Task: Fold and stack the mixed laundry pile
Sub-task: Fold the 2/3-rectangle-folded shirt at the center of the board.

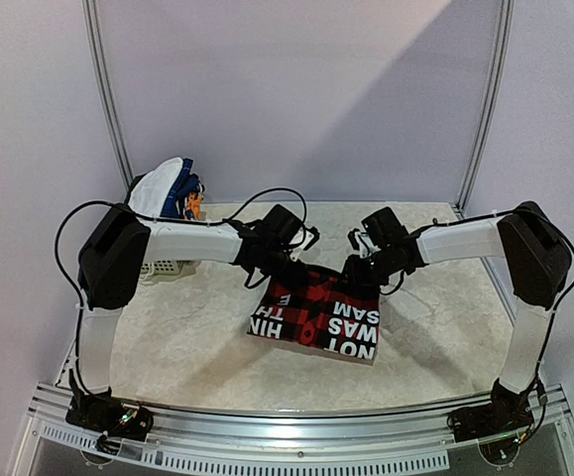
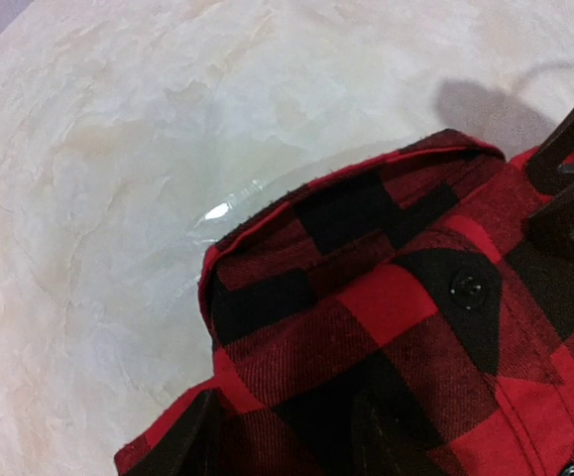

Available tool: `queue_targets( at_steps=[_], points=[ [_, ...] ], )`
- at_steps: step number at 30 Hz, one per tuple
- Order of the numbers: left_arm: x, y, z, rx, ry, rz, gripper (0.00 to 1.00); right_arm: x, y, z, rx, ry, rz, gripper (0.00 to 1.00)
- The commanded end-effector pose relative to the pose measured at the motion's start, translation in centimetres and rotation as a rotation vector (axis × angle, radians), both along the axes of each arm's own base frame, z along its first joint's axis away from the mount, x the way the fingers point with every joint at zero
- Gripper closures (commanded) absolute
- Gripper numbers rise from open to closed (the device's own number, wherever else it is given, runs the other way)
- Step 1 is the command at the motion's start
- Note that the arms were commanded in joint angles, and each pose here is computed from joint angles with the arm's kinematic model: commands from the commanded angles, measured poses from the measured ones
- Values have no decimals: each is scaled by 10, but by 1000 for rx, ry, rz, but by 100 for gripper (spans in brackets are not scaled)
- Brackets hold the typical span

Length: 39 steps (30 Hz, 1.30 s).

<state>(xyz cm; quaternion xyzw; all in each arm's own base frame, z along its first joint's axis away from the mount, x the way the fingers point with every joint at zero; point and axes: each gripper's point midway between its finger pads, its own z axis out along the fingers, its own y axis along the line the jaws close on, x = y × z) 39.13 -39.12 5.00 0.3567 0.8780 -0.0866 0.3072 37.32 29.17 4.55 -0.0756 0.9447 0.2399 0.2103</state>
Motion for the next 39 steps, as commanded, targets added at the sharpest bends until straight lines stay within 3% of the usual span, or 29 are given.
queue_targets(
  at_steps=[1,11,20,28,33,39],
  points=[
    [14,5,-12,-3,12,18,54,3,-6,-19,-50,35,-2,66],
    [32,30,-25,61,-10,112,55,22,-12,-11,-139,6,-29,66],
    [24,20,49,-17,-103,97,46,29,7,65,-31,-104,2,62],
    [-31,9,84,-42,-127,40,44,-41,44,79,81,-67,169,59],
    [-74,-1,73,-72,-58,-17,50,-94,59,64,120,-2,278,59],
    [-106,-8,46,-80,15,-40,55,-118,50,36,143,56,259,61]
  ],
)
